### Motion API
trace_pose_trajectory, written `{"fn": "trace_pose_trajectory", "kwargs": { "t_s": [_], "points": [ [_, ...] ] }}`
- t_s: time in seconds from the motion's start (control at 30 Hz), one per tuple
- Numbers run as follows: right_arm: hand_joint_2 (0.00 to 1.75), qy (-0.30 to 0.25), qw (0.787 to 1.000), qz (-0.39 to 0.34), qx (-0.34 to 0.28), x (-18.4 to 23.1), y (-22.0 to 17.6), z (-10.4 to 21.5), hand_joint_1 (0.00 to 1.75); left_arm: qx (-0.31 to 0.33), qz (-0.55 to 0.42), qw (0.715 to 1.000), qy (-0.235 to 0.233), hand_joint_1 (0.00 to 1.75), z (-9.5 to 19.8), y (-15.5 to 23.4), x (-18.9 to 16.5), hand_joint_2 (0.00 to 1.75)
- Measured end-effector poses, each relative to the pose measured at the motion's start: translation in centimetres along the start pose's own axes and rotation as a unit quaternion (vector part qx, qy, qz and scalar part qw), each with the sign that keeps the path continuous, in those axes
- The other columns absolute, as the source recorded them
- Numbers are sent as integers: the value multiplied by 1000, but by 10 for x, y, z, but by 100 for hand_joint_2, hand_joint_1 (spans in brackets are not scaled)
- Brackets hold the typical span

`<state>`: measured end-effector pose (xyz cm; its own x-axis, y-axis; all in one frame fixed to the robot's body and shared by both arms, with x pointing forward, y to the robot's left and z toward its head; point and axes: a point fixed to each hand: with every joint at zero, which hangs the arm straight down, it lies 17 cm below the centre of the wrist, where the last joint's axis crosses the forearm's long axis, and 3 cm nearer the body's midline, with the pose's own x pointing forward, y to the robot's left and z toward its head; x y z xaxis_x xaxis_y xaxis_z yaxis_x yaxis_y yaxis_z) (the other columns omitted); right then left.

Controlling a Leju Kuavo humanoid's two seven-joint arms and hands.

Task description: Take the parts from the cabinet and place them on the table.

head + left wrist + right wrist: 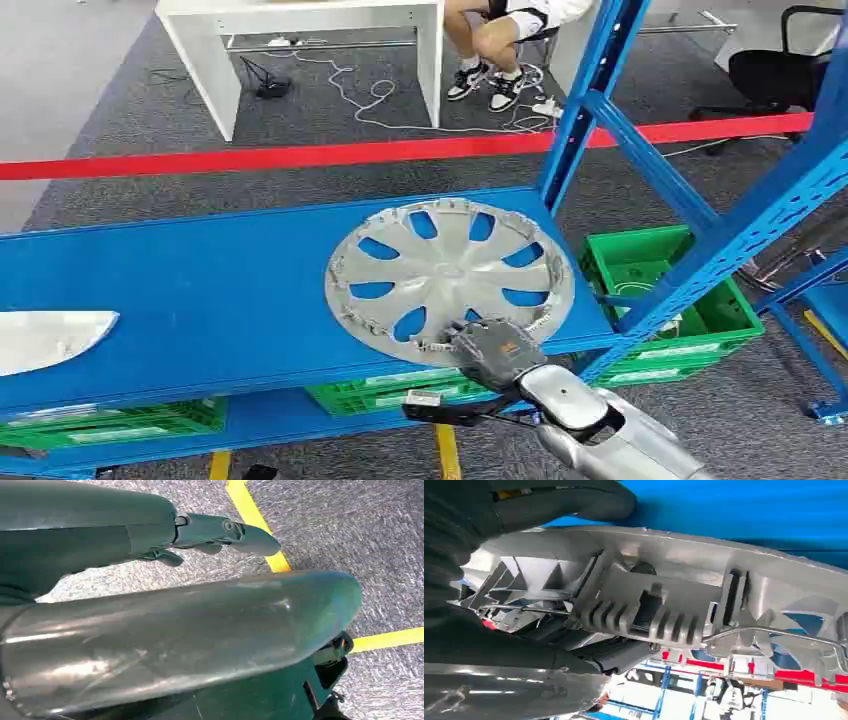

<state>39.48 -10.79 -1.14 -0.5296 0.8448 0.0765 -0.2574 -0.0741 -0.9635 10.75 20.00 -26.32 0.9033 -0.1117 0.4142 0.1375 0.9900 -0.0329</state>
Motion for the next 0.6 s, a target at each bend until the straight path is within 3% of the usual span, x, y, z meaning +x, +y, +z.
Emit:
{"fn": "trace_pose_trajectory", "kwargs": {
  "t_s": [0.33,0.6],
  "points": [
    [175,-26,998,-37,-43,11,-15,1,175,-2,-7,1000,-3,0,0,0,0,0],
    [175,-65,980,-144,-122,29,-44,18,175,-4,-14,1000,-9,0,0,-1,2,0]
  ]
}}
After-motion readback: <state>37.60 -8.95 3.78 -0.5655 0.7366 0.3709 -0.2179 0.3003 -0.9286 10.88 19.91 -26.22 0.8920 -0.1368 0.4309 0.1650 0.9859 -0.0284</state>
